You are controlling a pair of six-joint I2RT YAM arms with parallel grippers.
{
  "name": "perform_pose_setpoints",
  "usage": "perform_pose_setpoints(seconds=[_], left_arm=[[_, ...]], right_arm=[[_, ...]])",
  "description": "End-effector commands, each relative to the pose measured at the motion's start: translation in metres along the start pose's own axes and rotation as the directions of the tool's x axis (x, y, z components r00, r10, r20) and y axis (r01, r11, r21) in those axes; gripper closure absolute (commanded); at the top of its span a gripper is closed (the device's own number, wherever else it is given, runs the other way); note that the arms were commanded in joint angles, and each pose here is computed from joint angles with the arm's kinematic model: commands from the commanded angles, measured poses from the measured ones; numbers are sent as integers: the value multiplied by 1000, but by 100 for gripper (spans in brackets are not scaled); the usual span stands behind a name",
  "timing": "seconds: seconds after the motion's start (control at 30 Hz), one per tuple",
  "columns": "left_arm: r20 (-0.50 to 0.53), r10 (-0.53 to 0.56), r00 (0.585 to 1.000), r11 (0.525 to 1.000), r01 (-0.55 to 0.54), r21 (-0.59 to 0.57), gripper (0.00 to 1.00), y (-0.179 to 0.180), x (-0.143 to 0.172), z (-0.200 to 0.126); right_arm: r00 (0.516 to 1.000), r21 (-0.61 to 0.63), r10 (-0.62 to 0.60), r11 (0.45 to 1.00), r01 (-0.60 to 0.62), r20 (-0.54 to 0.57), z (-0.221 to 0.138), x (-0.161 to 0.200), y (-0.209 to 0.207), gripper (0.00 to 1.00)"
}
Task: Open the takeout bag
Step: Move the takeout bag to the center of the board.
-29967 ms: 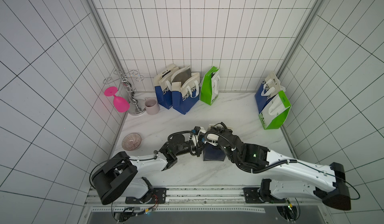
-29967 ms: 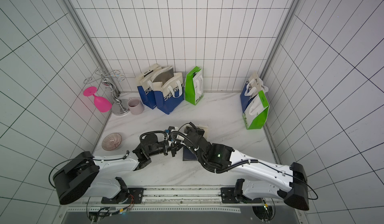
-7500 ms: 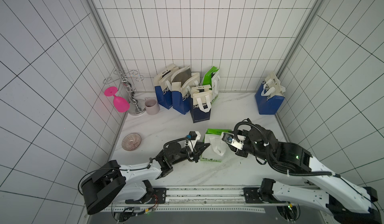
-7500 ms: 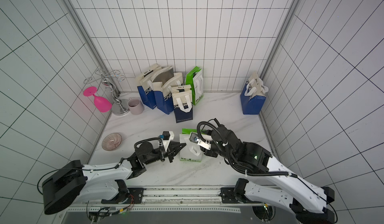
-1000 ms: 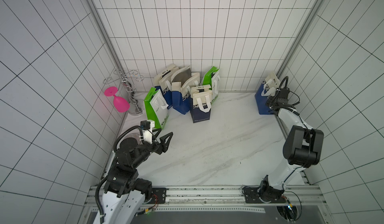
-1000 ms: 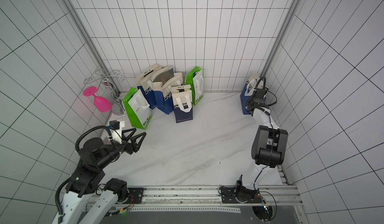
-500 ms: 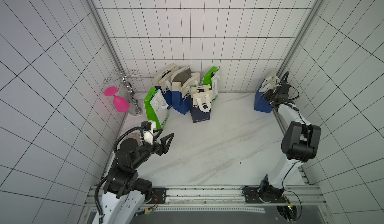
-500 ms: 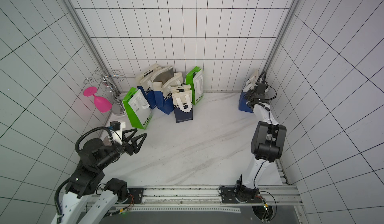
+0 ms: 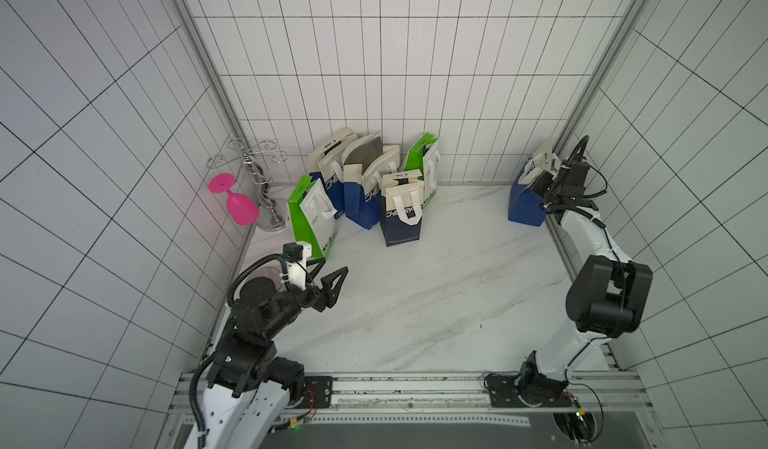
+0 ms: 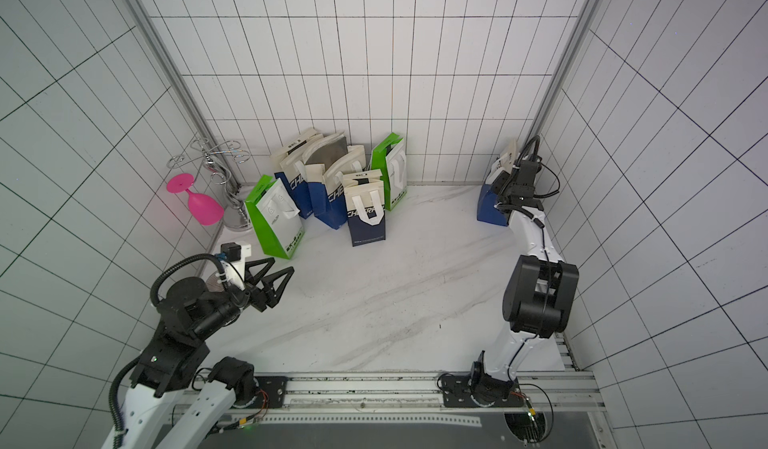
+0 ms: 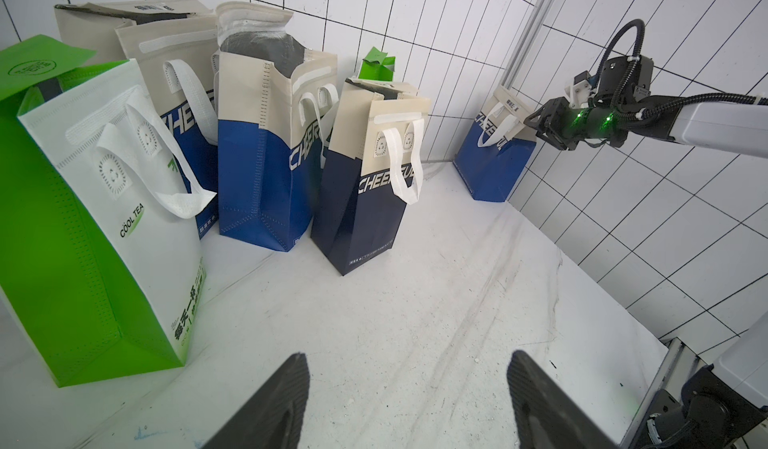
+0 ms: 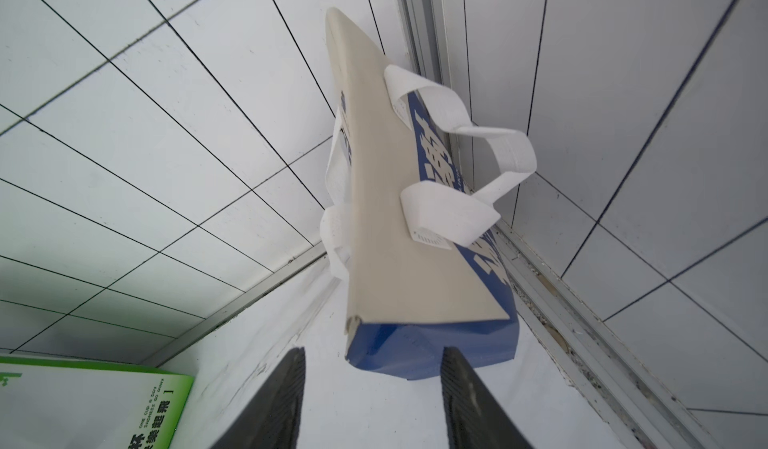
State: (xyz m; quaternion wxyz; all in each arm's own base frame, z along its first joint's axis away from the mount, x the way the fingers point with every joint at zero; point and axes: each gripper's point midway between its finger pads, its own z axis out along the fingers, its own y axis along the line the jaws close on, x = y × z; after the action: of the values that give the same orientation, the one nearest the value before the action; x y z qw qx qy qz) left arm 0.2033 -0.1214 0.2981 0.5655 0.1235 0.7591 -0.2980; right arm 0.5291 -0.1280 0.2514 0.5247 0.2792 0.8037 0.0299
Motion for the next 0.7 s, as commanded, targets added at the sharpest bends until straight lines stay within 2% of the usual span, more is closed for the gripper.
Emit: perform_pose_setpoints(seconds=[0.0,0.13,0.4,0.6,0.67], left_arm=[[5,11,1000,1000,-11,5,22,0,1,0],[2,13,1000,1000,-13,10,22,-1,1,1],[4,15,1000,1000,-15,12,22,-2,1,0],[3,15,1000,1000,-15,11,22,-2,1,0],[3,14,1000,1000,-14,9,22,-2,1,0]], right_arm=[[999,6,34,999,-34,-5,5,-10,6,45],[999,-17,39,999,-39,-4,18,-13,12,45],[999,-74,40,996,-39,12,32,-27,28,52],[999,-86,44,995,-42,26,32,-33,32,65],[999,-82,42,996,-40,29,32,-34,31,74]])
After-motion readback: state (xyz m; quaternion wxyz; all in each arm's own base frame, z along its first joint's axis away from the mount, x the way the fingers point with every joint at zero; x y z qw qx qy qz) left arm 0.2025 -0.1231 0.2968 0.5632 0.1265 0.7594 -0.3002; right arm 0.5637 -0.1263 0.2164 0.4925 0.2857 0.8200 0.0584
